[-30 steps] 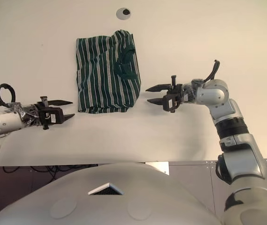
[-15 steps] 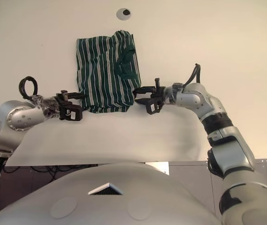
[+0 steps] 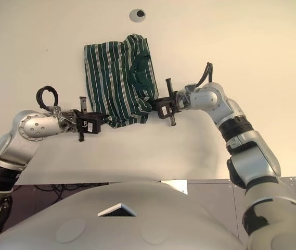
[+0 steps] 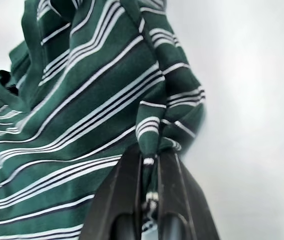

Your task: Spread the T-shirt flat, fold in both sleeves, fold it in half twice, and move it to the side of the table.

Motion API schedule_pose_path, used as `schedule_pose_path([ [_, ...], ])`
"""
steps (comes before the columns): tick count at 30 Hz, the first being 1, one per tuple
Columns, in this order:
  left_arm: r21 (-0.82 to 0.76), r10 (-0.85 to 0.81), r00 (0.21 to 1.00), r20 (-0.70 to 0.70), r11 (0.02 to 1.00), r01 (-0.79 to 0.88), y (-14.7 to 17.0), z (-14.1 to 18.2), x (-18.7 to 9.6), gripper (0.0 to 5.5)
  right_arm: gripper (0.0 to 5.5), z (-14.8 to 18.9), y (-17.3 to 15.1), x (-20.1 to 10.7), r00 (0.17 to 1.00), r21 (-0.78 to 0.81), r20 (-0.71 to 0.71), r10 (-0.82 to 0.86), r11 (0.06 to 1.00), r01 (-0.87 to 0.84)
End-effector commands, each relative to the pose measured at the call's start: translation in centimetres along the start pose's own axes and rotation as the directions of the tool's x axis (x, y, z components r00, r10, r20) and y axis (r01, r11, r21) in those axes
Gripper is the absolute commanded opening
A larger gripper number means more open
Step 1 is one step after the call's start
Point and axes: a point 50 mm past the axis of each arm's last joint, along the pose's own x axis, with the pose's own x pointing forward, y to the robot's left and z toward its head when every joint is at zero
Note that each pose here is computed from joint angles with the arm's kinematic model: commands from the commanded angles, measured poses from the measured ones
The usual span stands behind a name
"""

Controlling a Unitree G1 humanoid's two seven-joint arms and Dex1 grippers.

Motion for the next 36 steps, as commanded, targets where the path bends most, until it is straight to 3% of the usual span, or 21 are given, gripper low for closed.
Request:
schedule_pose_path([
  [1,-0.301,-0.174,0.972,0.16,0.929,0.216,-2.9,1.9,-2.5,0.11,0.0,2.4,2.9,-5.2,0.921,0.443,0.223,0.319,0.809,-0.387],
  [4,-0.391,-0.031,0.963,0.267,0.91,0.138,-0.7,3.6,-4.1,0.11,0.0,3.6,0.9,-6.7,0.921,0.579,0.348,0.177,0.732,-0.36],
  [11,-0.633,0.292,0.91,0.293,0.773,-0.044,4.5,2.6,-4.6,0.11,0.0,3.3,-7.4,-7.2,0.915,0.769,0.364,-0.175,0.611,-0.189],
  [14,-0.728,0.417,0.862,0.289,0.68,-0.085,7.5,1.7,-3.2,0.11,0.0,1.8,-10.1,-5.6,0.916,0.862,0.274,-0.293,0.497,-0.099],
  [19,-0.845,0.54,0.829,0.144,0.503,-0.181,11.0,-1.0,-0.8,0.11,0.0,-0.1,-11.0,-1.6,0.957,0.923,0.07,-0.281,0.382,0.045],
  [20,-0.866,0.553,0.825,0.12,0.465,-0.186,11.3,-1.5,-0.3,0.48,0.0,-0.5,-11.1,-1.2,0.954,0.934,0.013,-0.298,0.345,0.095],
  [24,-0.894,0.541,0.841,0.001,0.378,-0.242,11.0,-3.3,1.4,1.11,0.75,-1.6,-11.7,-0.9,0.901,0.957,-0.163,-0.401,0.158,0.244],
  [27,-0.901,0.551,0.829,-0.091,0.309,-0.304,10.5,-4.5,2.0,1.15,0.8,-2.4,-12.0,-1.9,0.831,0.965,-0.243,-0.5,-0.039,0.259],
  [29,-0.913,0.602,0.785,-0.145,0.225,-0.341,10.5,-5.3,1.6,1.15,0.8,-2.8,-12.3,-2.7,0.766,0.955,-0.29,-0.574,-0.123,0.27],
  [31,-0.919,0.674,0.709,-0.207,0.113,-0.377,10.7,-6.1,0.6,1.15,0.8,-2.9,-13.1,-3.4,0.691,0.942,-0.311,-0.653,-0.116,0.314],
  [32,-0.919,0.701,0.68,-0.214,0.091,-0.383,10.6,-6.2,0.2,1.15,0.8,-2.3,-13.5,-3.1,0.693,0.946,-0.26,-0.672,-0.033,0.323],
  [36,-0.915,0.75,0.62,-0.232,0.049,-0.401,10.2,-5.9,-0.3,1.15,0.8,0.0,-12.7,0.6,0.855,0.933,0.013,-0.519,0.314,0.176],
])
